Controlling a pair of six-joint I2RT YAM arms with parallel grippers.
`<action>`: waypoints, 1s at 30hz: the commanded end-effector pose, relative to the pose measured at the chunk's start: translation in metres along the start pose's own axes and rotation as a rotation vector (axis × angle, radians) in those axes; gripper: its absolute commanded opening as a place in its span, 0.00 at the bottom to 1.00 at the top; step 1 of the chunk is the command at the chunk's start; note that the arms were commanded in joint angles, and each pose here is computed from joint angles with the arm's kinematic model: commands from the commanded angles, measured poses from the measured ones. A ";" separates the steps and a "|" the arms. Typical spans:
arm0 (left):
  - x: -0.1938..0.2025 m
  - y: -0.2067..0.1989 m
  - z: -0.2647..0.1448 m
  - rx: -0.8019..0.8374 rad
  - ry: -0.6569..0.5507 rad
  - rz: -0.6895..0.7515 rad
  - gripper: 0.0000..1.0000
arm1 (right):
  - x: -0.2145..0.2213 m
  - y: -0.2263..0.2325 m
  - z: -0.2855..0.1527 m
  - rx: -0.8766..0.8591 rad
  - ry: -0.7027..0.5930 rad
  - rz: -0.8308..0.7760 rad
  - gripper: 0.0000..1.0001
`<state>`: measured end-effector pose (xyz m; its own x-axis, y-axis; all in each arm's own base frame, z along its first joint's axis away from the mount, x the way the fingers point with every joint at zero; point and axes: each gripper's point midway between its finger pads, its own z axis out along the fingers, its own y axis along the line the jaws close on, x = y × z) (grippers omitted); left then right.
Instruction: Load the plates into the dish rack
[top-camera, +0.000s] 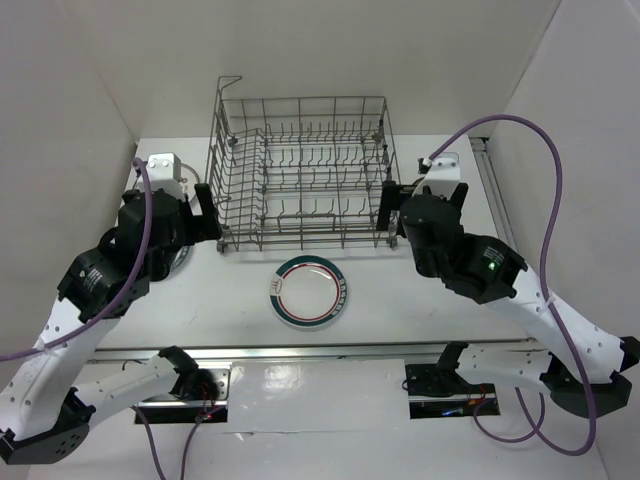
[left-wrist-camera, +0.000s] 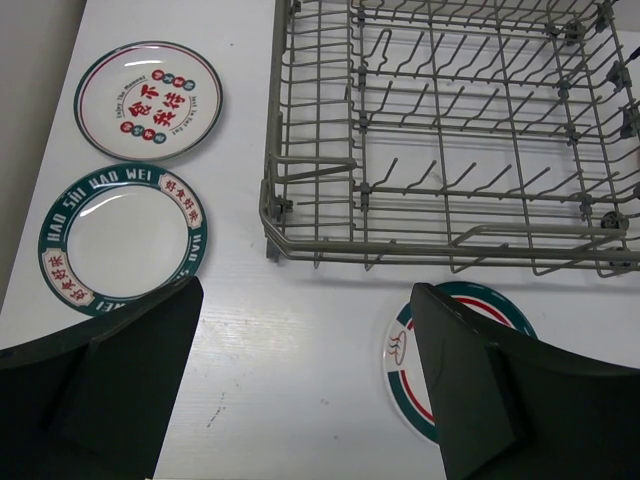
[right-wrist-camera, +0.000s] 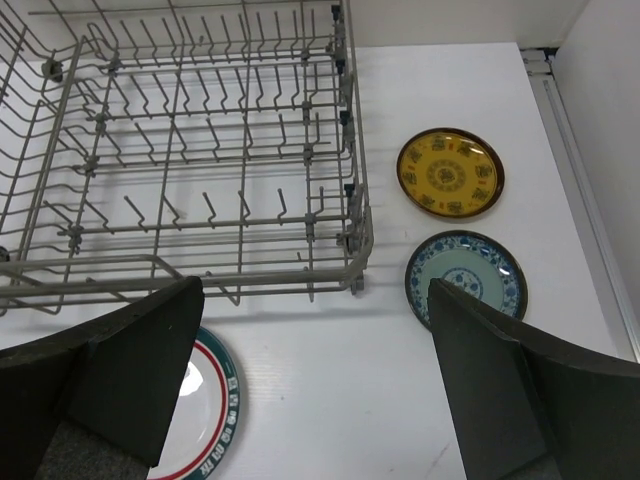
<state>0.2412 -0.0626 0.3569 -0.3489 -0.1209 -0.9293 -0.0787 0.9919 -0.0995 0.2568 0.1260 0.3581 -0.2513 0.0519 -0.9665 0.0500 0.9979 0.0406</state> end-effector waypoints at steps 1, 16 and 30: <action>-0.009 -0.003 -0.001 0.014 -0.036 -0.009 0.99 | -0.003 -0.008 -0.001 0.028 -0.021 0.037 1.00; 0.006 -0.008 -0.003 0.076 -0.021 -0.013 0.99 | -0.022 -0.007 0.084 0.045 -0.097 0.154 1.00; 0.050 -0.039 -0.009 0.292 0.088 -0.013 0.99 | 0.034 -0.172 0.206 -0.031 -0.040 0.622 1.00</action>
<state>0.2179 -0.0905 0.3182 -0.4305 -0.1125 -0.8956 0.1116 0.9780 -0.1765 0.4172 -0.1017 0.2401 -0.1455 0.5656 -0.8117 0.4178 0.7788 0.4678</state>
